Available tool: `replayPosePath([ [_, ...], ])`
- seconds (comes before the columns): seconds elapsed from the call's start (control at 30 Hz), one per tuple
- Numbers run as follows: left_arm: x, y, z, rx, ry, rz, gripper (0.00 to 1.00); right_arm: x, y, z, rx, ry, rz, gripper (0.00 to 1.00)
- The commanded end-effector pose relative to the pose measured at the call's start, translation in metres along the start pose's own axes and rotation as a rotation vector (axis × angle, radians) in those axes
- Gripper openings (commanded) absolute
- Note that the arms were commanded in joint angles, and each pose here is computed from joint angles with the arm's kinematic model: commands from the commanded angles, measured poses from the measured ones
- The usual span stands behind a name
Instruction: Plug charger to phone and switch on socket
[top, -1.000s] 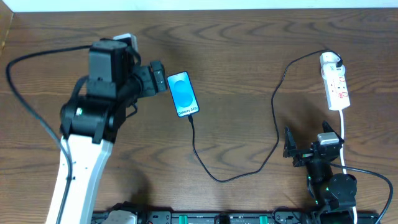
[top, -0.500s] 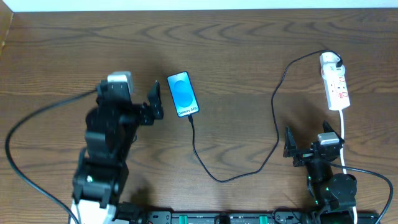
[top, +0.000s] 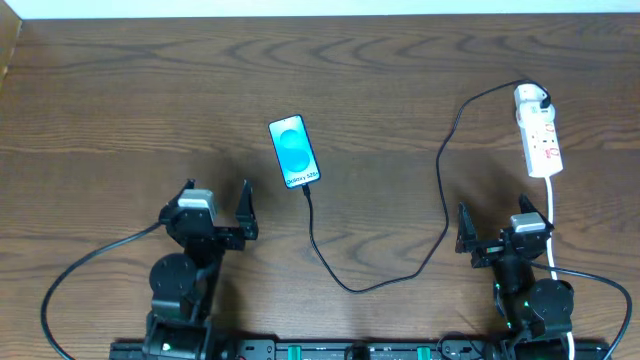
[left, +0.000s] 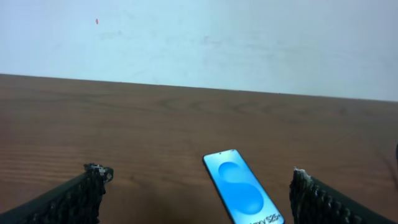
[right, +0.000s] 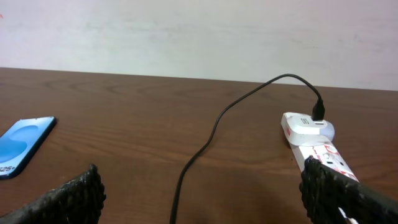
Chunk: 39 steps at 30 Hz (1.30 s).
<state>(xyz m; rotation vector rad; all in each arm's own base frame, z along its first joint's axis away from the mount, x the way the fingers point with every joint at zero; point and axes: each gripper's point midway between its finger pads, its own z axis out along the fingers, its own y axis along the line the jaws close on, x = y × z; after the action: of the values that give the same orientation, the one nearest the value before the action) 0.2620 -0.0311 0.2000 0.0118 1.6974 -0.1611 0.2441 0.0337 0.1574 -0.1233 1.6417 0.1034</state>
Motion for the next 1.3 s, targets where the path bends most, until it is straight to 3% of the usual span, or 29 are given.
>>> replayPosePath([
  [0.0,0.005,0.005,-0.005,-0.016,-0.049,0.062,0.95,0.001,0.0,0.0,0.002,0.001,-0.008,0.99],
  [0.27,0.033,0.007,-0.006,-0.013,-0.091,0.067,0.95,0.001,0.0,0.0,0.002,0.0,-0.008,0.99],
  [0.53,0.026,0.011,-0.011,-0.03,-0.121,0.092,0.95,0.001,0.0,0.0,0.001,0.001,-0.008,0.99],
  [0.97,0.064,0.021,-0.012,-0.062,0.029,0.103,0.95,0.001,0.0,0.0,0.002,0.001,-0.008,0.99],
  [1.27,0.063,0.02,-0.012,-0.061,0.026,0.103,0.95,0.001,0.0,0.0,0.002,0.001,-0.008,0.99],
])
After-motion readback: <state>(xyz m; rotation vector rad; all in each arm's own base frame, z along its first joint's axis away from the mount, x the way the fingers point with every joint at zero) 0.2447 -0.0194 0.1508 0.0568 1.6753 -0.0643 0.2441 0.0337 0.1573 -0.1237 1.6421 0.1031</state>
